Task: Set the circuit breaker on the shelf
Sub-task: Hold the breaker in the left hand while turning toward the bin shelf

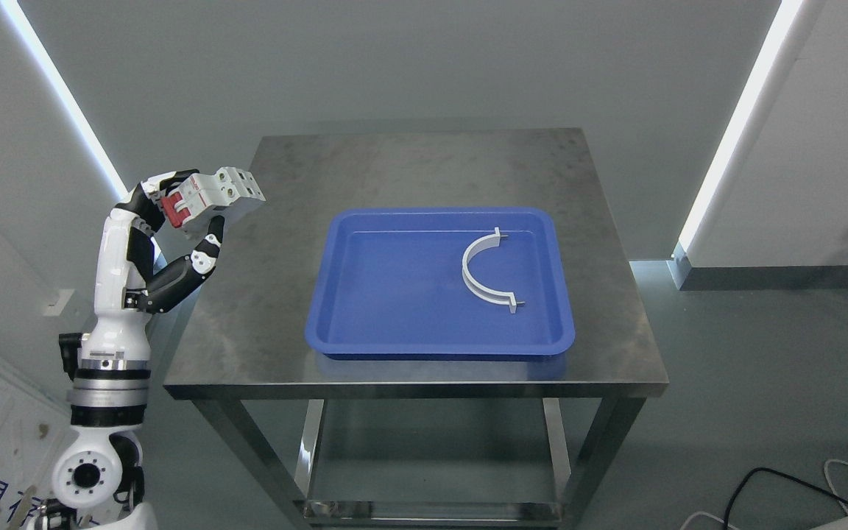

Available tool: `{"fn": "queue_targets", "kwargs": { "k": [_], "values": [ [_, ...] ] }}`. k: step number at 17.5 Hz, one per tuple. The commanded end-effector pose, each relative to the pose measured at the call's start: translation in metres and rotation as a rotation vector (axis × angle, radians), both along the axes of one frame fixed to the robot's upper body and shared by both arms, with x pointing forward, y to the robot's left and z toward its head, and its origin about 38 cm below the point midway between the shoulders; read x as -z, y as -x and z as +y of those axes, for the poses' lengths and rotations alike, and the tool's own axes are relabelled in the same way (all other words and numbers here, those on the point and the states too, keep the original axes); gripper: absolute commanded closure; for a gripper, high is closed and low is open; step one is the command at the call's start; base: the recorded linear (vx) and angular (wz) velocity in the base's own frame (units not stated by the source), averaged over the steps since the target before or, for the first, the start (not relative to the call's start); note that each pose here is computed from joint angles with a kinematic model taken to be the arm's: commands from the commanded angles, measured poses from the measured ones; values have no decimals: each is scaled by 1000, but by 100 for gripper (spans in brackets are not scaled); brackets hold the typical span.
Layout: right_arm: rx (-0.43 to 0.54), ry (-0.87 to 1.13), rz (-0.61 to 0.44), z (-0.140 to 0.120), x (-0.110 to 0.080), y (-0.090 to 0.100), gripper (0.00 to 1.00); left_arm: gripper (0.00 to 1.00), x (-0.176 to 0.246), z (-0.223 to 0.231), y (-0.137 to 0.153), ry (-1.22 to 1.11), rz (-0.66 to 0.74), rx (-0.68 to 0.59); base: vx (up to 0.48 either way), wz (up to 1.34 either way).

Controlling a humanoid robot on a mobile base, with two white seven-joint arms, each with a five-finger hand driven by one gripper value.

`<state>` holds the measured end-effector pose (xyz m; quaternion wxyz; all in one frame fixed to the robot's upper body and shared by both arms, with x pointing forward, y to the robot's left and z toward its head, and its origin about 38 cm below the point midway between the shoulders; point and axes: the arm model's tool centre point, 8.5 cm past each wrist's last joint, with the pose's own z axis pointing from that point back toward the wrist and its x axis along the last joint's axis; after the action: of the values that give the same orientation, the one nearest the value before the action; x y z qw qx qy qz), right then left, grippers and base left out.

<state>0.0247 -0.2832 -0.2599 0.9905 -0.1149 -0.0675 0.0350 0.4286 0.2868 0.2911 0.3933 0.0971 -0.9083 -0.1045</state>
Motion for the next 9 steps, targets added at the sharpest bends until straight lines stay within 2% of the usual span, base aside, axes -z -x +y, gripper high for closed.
{"fn": "queue_targets", "kwargs": {
  "k": [1,5,9],
  "values": [
    [-15,20,60,-10,-1,6,0,87,14,3,13,18,14,-11,-126,138],
    [-15,20,60,-10,-1,6,0,87,38,-2,22,-14,62,21,-147,-120],
    [-15,20,60,-10,-1,6,0,87,40,3,24,-4,65,7,-241,-270]
  ]
}}
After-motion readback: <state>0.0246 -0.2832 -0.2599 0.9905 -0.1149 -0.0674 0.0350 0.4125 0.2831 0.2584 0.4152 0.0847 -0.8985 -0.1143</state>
